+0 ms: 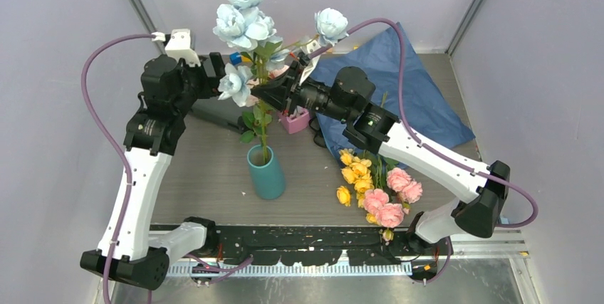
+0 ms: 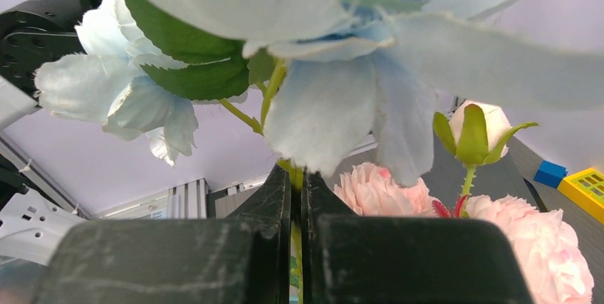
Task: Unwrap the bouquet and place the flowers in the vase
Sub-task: Insert the fake flower into the vase, then pick up the fake flower from the wrapping paper.
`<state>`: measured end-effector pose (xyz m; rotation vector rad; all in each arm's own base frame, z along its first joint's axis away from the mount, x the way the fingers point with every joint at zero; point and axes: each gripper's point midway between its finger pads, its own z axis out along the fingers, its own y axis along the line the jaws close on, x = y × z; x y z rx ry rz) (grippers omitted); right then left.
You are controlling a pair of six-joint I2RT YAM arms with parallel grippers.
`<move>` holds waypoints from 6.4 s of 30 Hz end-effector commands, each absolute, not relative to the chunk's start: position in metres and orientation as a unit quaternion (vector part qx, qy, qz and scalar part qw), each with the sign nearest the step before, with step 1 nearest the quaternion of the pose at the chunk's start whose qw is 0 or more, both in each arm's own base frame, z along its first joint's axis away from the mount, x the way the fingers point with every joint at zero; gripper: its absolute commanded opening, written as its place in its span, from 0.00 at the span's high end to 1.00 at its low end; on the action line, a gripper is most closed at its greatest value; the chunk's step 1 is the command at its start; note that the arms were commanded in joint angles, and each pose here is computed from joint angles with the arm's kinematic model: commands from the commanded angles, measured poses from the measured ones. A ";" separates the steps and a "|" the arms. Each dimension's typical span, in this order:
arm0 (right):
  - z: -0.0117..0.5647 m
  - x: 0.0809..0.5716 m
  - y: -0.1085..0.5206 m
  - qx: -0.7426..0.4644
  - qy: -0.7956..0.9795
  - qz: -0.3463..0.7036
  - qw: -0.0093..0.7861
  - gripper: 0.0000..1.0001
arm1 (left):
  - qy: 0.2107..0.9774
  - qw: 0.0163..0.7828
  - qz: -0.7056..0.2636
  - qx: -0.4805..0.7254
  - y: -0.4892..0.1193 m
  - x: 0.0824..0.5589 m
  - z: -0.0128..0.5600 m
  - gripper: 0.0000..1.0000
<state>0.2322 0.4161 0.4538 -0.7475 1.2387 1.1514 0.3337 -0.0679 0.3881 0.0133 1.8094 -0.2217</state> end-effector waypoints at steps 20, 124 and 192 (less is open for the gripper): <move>0.380 0.210 0.434 -0.306 0.571 0.489 0.584 1.00 | 0.775 0.628 -0.059 -0.017 -0.044 0.304 0.392 0.01; 0.111 0.306 0.059 0.191 0.937 0.112 0.271 0.42 | 0.723 0.630 -0.248 0.140 -0.128 0.291 0.448 0.03; 0.168 0.306 0.053 0.143 0.946 0.101 0.273 1.00 | 0.737 0.639 -0.168 0.141 -0.101 0.281 0.428 0.02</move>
